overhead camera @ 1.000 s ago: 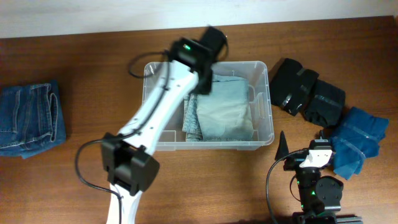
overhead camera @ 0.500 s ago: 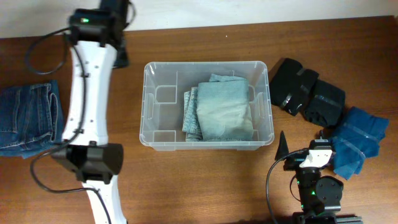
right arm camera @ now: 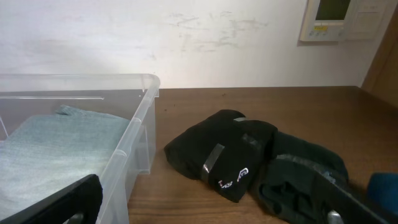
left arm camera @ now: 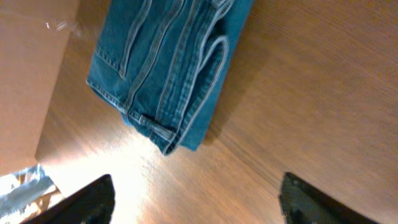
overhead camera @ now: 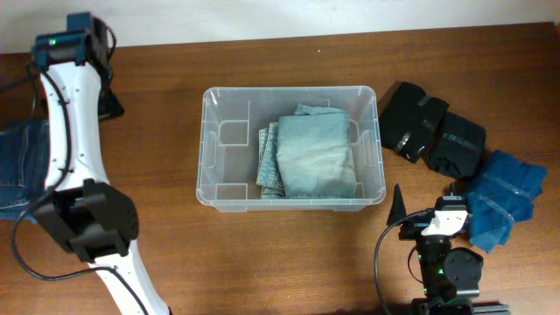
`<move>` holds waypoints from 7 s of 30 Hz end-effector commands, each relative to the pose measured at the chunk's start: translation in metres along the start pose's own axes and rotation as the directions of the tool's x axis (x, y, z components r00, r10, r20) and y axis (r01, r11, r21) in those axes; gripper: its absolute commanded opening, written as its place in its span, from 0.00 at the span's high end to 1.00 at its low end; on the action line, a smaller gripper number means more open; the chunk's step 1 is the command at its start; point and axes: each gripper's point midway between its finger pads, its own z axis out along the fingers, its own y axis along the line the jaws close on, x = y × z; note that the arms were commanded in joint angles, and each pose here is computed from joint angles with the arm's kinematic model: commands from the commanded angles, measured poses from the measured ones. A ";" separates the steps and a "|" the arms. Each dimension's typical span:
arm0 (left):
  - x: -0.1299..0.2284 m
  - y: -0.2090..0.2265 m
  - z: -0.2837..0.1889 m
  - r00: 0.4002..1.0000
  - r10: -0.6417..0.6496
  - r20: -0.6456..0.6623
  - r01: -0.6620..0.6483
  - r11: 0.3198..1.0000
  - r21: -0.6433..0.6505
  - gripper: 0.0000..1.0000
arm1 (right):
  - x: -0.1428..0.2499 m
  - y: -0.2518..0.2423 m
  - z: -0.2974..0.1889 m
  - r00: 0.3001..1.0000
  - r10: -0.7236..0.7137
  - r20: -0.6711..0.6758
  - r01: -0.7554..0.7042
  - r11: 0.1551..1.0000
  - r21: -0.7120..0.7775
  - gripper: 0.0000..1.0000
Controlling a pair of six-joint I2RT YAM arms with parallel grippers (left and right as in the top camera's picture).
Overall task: Pack container
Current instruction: 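Open the left gripper and move it to the dark-blue jeans, then grasp the folded dark-blue jeans with the left gripper and lift, then carry the dark-blue jeans into the bin and lay them down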
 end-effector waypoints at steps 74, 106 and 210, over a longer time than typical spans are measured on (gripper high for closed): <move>0.021 0.017 0.202 0.987 0.147 -0.057 -0.156 0.962 -0.225 0.99 | 0.003 -0.003 0.000 1.000 0.005 -0.005 -0.005 1.000 0.018 0.01; -0.007 0.017 -0.248 0.738 -0.235 0.633 -0.383 0.626 0.679 1.00 | 0.003 -0.003 0.000 1.000 0.005 -0.005 -0.005 1.000 0.018 0.02; 0.186 -0.238 -0.353 0.738 -0.024 0.674 -0.496 0.658 0.567 1.00 | 0.003 -0.003 0.000 1.000 0.005 -0.005 -0.005 1.000 0.018 0.01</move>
